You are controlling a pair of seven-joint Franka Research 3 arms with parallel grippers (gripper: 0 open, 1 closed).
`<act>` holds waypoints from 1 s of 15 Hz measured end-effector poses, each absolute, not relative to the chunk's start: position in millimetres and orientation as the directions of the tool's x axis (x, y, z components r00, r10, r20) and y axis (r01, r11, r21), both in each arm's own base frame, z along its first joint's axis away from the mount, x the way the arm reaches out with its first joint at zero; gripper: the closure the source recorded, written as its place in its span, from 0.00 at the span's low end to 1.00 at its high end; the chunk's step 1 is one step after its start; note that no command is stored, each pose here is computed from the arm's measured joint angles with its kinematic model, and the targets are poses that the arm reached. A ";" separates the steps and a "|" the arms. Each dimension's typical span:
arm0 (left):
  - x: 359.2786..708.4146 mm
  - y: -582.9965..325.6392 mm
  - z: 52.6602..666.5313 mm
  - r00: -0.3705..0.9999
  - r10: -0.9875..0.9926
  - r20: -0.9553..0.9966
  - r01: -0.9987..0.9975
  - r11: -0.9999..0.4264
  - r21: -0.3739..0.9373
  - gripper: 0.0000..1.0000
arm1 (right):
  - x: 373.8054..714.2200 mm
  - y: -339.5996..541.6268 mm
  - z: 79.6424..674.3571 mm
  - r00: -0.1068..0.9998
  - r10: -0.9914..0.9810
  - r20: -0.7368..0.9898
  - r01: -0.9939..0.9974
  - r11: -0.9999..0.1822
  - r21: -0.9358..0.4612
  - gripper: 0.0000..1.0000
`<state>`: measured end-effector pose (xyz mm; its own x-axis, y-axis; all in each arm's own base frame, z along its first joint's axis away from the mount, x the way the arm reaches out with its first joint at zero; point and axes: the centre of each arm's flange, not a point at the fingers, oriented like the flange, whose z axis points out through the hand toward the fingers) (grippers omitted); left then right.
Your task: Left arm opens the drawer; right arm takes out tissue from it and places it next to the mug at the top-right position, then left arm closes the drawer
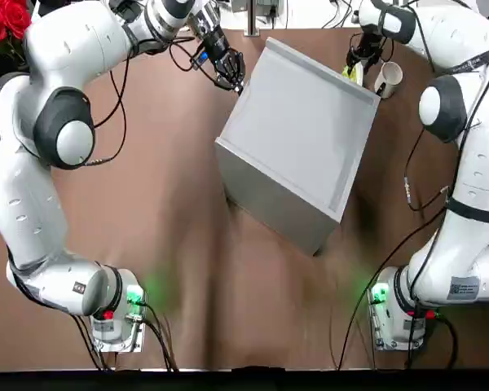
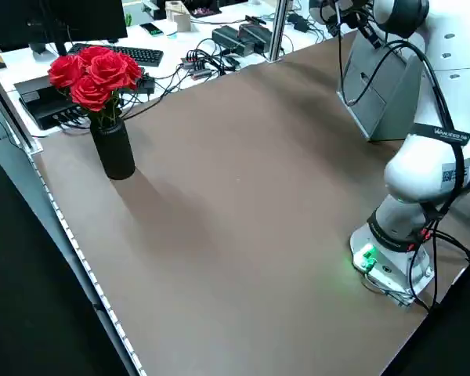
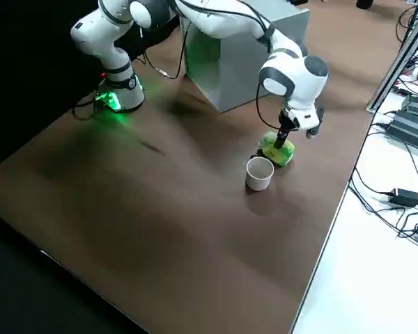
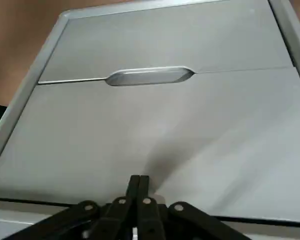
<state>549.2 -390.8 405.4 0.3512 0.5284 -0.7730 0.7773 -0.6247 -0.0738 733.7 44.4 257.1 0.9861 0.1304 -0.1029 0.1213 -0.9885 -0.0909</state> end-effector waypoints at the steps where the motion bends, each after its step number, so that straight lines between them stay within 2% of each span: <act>1: 549.2 -390.8 405.3 0.350 0.528 -0.774 0.778 -0.624 -0.074 0.99 | 734.1 44.2 270.2 0.986 0.133 -0.102 0.124 -0.988 -0.089 0.04; 2: 549.4 -390.8 404.8 0.349 0.528 -0.775 0.778 -0.624 -0.075 0.99 | 734.2 44.1 288.6 0.986 0.135 -0.096 0.127 -0.988 -0.087 0.00; 6: 552.0 -390.7 394.2 0.316 0.522 -0.792 0.785 -0.613 -0.091 0.99 | 723.3 24.8 398.1 0.992 0.118 -0.048 0.114 -0.991 -0.073 0.00; 7: 554.3 -390.0 383.8 0.293 0.520 -0.802 0.788 -0.607 -0.106 0.99 | 710.4 4.7 459.9 0.996 0.092 -0.002 0.092 -0.994 -0.066 0.00; 10: 556.1 -390.1 375.4 0.281 0.520 -0.806 0.788 -0.605 -0.116 0.99 | 673.5 -24.7 551.4 0.998 0.054 0.034 0.056 -0.997 -0.060 0.00; 13: 556.5 -390.5 371.9 0.277 0.521 -0.807 0.787 -0.605 -0.121 0.99 | 626.5 -39.2 627.0 0.998 0.034 0.051 0.036 -0.998 -0.049 0.00; 15: 556.5 -390.8 371.1 0.276 0.521 -0.807 0.787 -0.605 -0.121 0.99 | 607.2 -40.3 651.4 0.997 0.031 0.071 0.034 -0.999 -0.036 0.00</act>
